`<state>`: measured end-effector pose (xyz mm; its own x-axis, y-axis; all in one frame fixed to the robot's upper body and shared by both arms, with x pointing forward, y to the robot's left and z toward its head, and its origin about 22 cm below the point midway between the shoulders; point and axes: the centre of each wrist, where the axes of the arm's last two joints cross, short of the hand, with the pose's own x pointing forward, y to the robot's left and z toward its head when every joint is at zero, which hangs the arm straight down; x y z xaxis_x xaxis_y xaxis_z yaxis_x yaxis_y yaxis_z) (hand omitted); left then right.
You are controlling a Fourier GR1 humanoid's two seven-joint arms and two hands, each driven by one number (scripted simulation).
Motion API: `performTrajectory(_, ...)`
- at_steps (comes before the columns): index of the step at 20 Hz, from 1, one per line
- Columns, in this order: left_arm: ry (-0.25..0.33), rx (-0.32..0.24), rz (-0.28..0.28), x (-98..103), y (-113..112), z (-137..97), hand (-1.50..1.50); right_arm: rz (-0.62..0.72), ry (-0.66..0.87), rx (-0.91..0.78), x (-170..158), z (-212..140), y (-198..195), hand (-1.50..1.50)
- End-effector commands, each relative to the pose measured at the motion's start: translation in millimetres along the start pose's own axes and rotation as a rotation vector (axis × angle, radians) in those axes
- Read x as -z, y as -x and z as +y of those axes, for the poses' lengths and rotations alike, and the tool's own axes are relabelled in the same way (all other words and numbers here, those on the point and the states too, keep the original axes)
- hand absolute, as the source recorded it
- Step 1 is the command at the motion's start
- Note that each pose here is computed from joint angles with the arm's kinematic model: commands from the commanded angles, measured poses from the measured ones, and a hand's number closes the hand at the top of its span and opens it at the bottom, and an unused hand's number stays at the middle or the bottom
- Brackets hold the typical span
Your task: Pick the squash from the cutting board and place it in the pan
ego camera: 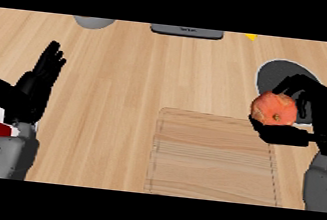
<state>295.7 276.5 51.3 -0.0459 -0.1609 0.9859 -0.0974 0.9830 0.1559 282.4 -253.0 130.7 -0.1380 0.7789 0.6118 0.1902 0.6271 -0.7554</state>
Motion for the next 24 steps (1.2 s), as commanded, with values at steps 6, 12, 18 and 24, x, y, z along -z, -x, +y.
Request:
performTrajectory(6,0.011,-0.002,-0.007,-1.6,-5.7,-0.3,0.00,0.069,0.105,-0.061,58.7,-40.0,110.2,1.50)
performTrajectory(12,0.047,-0.004,-0.029,8.8,-8.4,-8.4,0.00,0.124,0.172,-0.264,88.9,-27.6,137.5,1.50)
performTrajectory(18,0.051,-0.007,-0.035,12.9,-2.1,-14.8,0.00,0.160,0.185,-0.216,80.4,-33.0,179.6,1.50)
performTrajectory(24,0.076,-0.018,-0.043,19.3,-6.5,-25.9,0.00,0.246,0.073,-0.105,78.2,-17.2,189.4,-1.50)
